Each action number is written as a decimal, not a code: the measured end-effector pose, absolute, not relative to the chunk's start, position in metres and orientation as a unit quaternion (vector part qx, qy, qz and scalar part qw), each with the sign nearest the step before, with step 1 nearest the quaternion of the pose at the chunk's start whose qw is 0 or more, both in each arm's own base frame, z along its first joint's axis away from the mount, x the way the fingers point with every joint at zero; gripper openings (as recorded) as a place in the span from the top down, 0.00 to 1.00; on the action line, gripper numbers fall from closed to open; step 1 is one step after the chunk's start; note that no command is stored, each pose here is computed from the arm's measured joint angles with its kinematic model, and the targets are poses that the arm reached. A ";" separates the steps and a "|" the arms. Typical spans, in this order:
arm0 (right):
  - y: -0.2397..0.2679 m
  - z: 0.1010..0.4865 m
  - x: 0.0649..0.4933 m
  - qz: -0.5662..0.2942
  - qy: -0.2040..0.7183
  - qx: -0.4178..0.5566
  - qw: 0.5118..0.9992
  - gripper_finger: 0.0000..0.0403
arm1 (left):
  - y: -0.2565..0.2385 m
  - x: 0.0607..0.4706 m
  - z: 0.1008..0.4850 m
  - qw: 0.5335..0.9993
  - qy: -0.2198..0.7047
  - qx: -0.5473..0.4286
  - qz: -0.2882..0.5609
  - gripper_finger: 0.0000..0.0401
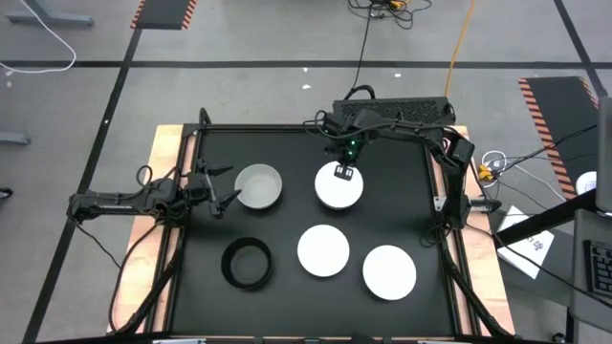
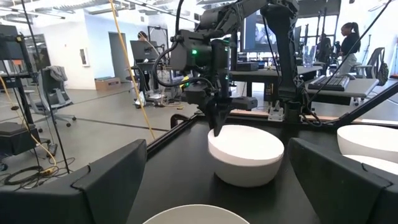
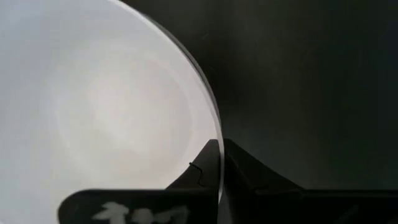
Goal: Nest bowls inside each other
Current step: Stack the top right white bowl on top of the dark gray bowl
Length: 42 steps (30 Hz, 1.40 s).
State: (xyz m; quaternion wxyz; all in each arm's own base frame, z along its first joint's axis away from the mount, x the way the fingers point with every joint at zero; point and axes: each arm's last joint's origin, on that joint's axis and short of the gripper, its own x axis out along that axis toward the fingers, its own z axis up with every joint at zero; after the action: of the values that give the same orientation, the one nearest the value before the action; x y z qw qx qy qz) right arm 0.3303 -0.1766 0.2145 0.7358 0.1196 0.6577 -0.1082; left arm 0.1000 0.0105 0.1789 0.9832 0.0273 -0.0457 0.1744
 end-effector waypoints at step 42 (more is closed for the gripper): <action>-0.174 0.199 0.322 -0.101 0.665 0.168 0.721 1.00 | 0.011 0.100 0.178 0.984 -0.040 0.025 0.174 0.02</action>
State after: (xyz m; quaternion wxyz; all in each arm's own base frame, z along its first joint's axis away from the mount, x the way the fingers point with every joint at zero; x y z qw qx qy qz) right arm 0.3219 -0.1741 0.1995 0.7209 0.1681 0.6647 -0.1011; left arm 0.1001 0.0105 0.1777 0.9836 0.0245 -0.0399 0.1744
